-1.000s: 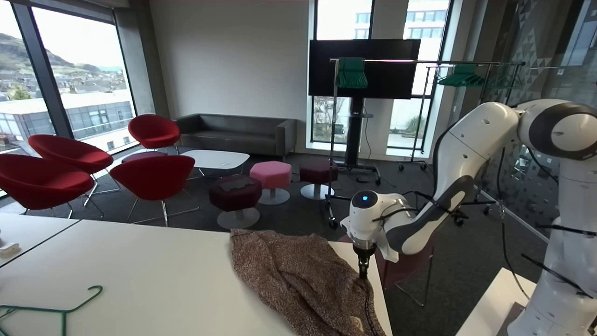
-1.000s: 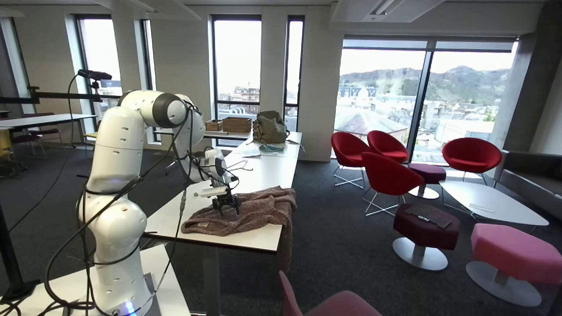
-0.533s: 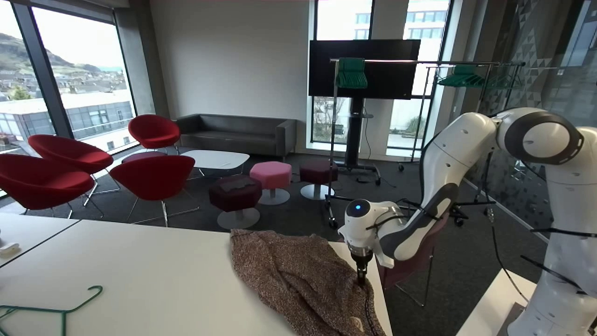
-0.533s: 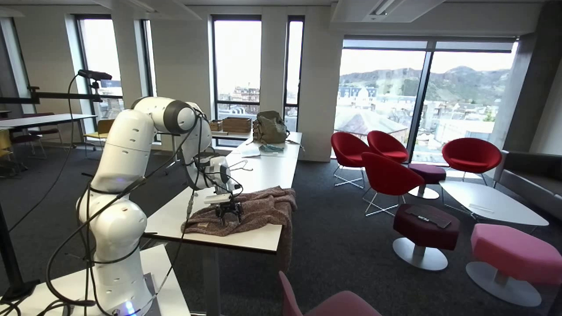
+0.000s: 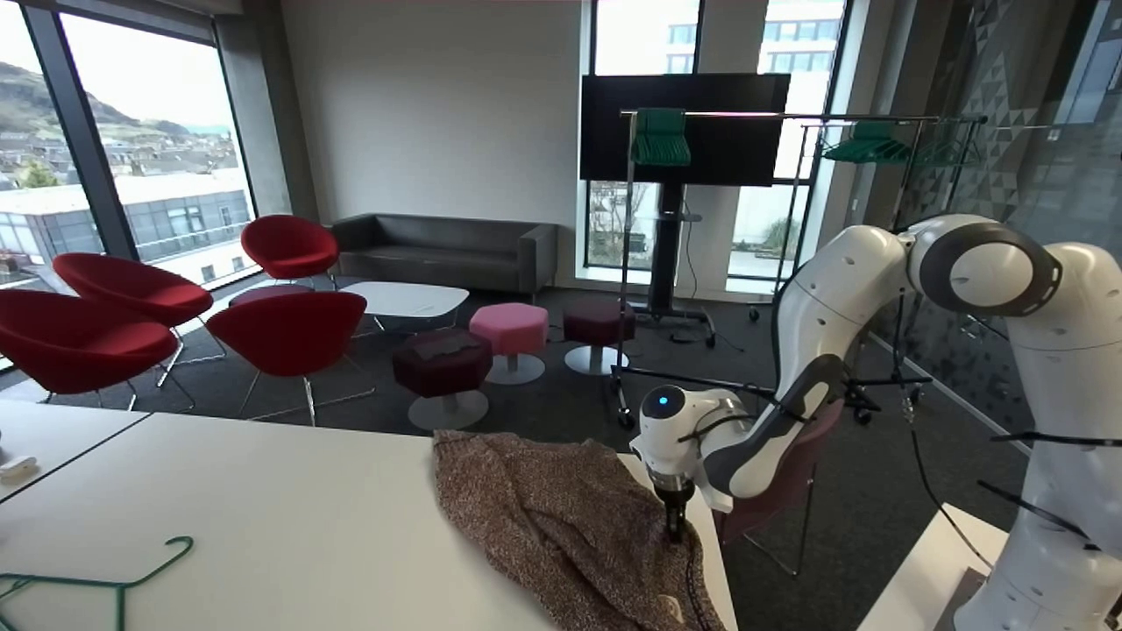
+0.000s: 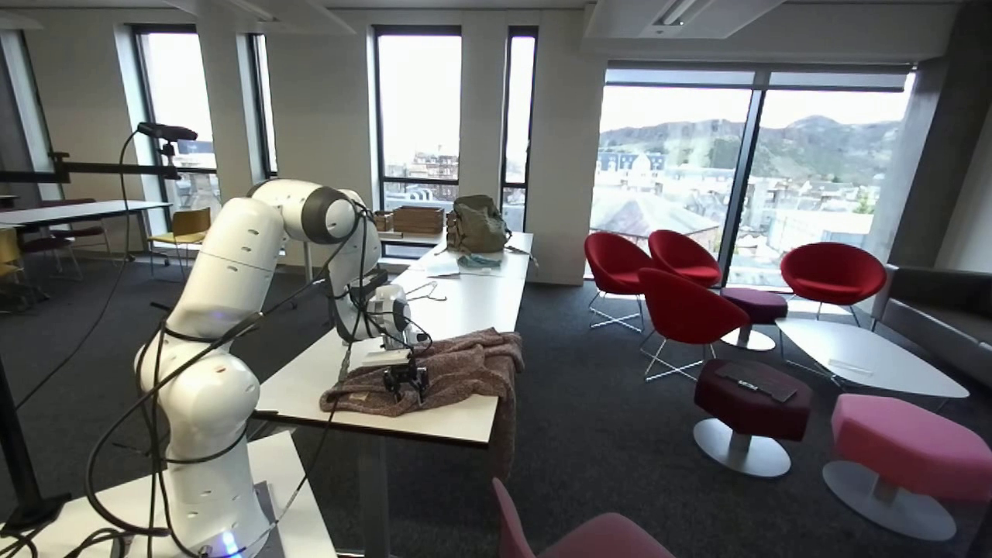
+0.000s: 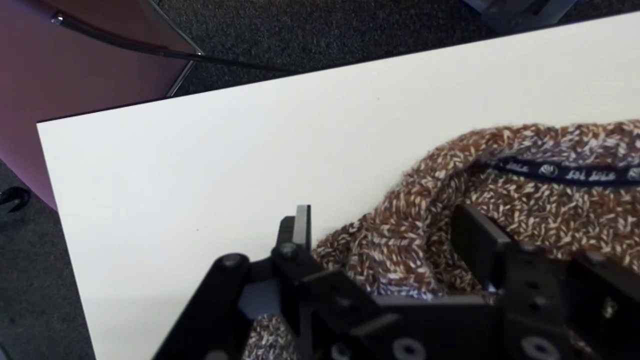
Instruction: Put the cloth on the pick chair
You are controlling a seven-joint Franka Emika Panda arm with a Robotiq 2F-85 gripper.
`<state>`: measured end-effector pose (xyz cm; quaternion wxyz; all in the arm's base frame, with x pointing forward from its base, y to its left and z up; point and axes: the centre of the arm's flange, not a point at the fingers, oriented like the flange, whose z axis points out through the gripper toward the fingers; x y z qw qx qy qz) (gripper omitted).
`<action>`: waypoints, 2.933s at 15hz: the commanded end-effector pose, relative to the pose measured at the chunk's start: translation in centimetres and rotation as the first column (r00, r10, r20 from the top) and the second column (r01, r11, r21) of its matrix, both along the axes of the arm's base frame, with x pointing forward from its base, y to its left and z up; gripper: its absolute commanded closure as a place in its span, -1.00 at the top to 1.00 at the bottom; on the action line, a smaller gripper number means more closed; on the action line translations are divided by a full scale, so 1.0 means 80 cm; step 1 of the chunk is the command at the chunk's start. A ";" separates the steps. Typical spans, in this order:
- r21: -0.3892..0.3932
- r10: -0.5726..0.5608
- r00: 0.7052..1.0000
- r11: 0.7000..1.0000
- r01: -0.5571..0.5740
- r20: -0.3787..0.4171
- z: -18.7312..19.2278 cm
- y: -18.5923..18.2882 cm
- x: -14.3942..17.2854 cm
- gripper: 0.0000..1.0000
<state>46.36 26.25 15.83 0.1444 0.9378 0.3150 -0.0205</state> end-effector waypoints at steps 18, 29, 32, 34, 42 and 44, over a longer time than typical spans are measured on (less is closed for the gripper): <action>0.261 -0.403 0.907 0.895 0.363 0.121 0.144 -0.069 0.027 -0.97; 0.360 -0.471 0.850 0.855 0.374 0.236 0.276 -0.084 0.017 -0.97; 0.374 -0.445 0.874 0.858 0.353 0.195 0.265 -0.058 0.009 -0.97; 0.373 -0.441 0.877 0.859 0.351 0.190 0.264 -0.050 -0.001 -0.97; 0.387 -0.452 0.884 0.841 0.377 0.122 0.260 -0.035 0.002 -0.89; 0.390 -0.446 0.889 0.840 0.377 0.102 0.262 -0.036 0.000 -0.89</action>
